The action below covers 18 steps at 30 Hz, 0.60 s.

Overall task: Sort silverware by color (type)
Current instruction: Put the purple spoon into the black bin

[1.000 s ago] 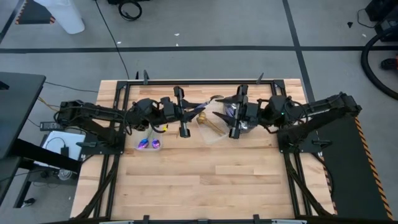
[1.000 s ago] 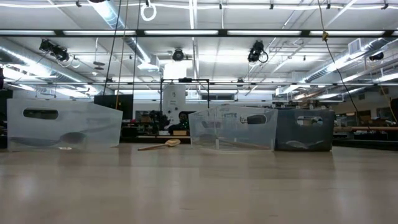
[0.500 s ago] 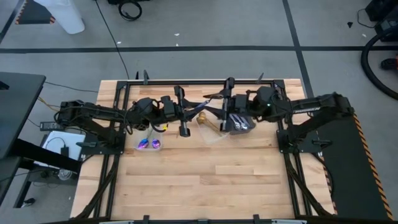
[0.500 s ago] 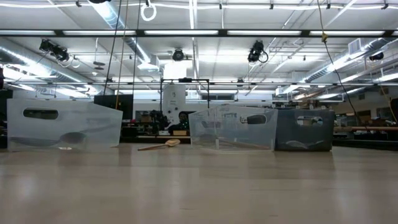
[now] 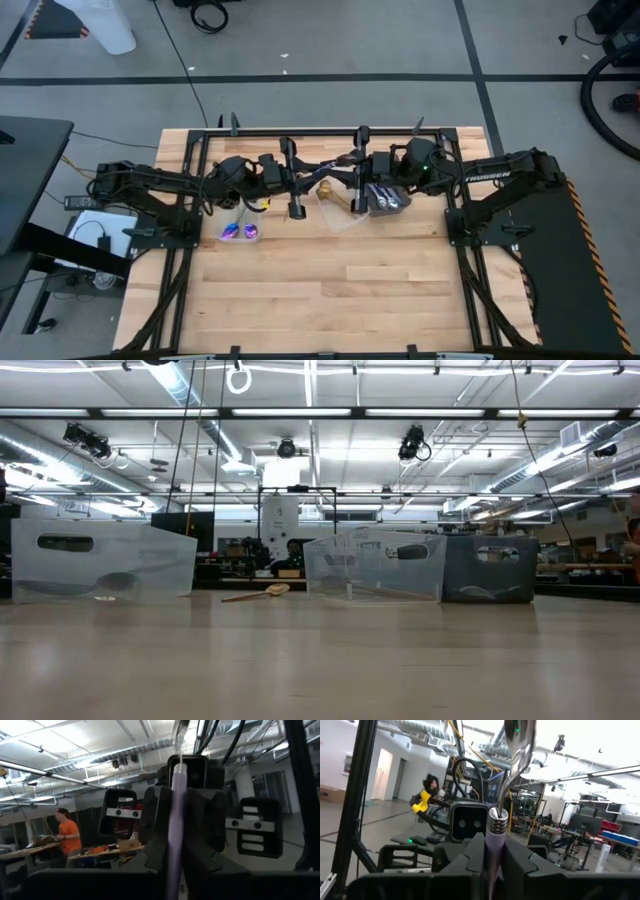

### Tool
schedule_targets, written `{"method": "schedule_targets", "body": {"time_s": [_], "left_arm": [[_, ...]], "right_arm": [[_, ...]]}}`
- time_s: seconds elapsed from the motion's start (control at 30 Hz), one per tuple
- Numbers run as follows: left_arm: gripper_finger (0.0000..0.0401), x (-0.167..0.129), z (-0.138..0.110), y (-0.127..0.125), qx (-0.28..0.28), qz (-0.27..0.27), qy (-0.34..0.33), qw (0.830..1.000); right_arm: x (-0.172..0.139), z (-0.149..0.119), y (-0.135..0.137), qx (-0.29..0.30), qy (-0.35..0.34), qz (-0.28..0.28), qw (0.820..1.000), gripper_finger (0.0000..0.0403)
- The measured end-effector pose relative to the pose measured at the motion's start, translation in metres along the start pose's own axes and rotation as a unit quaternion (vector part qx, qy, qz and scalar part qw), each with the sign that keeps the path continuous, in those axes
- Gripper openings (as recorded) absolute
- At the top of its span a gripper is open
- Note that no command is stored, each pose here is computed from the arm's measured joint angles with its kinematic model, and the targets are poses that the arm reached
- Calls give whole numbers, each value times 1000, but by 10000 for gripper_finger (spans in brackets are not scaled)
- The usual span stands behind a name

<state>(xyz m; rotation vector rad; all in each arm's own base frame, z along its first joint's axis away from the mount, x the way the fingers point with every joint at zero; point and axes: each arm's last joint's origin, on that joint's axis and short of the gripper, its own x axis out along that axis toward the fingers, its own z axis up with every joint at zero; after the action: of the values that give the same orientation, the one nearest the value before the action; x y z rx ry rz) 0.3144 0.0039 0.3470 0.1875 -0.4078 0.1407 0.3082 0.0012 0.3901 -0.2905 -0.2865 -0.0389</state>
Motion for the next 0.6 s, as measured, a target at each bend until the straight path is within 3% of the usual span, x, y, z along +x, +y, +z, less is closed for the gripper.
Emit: {"method": "schedule_targets", "body": {"time_s": [0.3, 0.6], "left_arm": [[150, -3, -15, -2, 17, -2, 104, 994], [159, -19, -34, -9, 40, 20, 267, 963]], "right_arm": [[-7, 4, -1, 5, 31, -10, 999, 48], [-22, -6, 0, 34, 154, -34, 987, 51]]}}
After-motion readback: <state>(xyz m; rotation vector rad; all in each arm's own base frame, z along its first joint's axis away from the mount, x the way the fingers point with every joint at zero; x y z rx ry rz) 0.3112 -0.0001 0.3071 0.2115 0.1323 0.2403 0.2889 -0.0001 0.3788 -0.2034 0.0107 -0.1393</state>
